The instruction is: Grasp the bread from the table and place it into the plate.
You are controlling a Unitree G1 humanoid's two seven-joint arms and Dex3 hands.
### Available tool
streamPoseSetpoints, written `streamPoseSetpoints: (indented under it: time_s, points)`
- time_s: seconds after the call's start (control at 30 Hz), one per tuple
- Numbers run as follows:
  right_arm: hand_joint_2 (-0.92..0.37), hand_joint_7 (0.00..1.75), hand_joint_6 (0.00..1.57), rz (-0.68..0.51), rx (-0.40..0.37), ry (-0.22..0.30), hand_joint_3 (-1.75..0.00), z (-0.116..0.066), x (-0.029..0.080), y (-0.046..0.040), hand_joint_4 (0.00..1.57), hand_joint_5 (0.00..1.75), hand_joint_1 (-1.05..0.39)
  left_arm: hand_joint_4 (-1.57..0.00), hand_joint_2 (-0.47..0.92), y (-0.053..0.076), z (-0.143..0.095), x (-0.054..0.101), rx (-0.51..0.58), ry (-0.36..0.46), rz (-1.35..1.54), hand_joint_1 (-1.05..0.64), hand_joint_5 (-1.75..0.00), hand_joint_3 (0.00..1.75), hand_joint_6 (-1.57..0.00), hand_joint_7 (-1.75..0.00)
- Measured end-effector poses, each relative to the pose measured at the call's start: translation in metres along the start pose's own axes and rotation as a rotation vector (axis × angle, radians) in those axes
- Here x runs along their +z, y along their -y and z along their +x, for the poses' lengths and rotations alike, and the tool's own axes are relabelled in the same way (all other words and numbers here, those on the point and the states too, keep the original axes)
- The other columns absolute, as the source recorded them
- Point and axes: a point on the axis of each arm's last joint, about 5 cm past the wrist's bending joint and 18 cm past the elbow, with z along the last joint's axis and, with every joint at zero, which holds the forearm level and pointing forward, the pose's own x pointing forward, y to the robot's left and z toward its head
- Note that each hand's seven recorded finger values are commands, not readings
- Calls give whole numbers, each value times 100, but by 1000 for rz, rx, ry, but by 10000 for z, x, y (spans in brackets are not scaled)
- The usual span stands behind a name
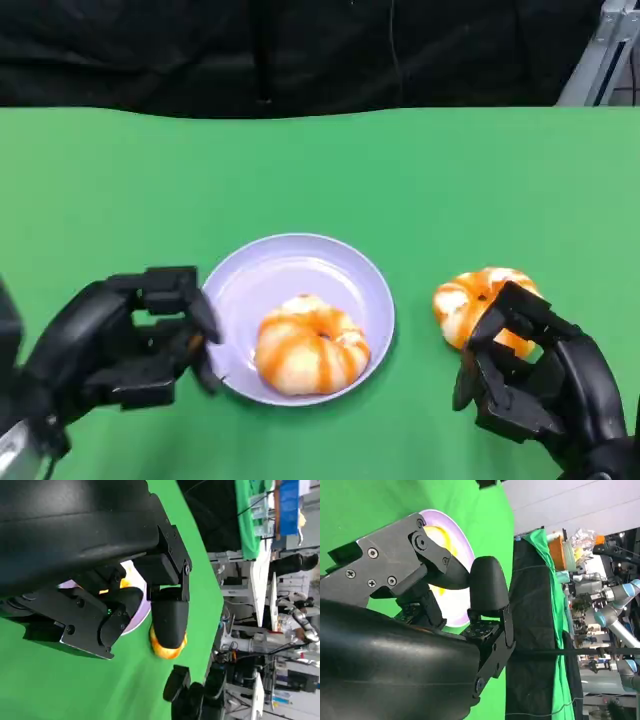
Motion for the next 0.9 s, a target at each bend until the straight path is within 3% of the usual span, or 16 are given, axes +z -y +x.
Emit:
streamPoseSetpoints:
  time_s: [0.27,0.63,0.9]
  points:
    - [-59,172,64,-2,-4,-3,-114,-3,-1,11,86,175,-10,-93,67,-41,-306,-156,-4,-50,-67,8,-175,126,-77,-175]
    - [-60,171,63,5,3,-10,-113,-8,-15,23,85,175,-10,-88,72,-105,-384,-303,35,-93,-125,7,-175,115,-72,-175]
    - [-60,172,62,3,5,-10,-113,-8,-15,22,84,175,-10,-87,72,-122,-360,-302,36,-101,-115,6,-175,112,-71,-175]
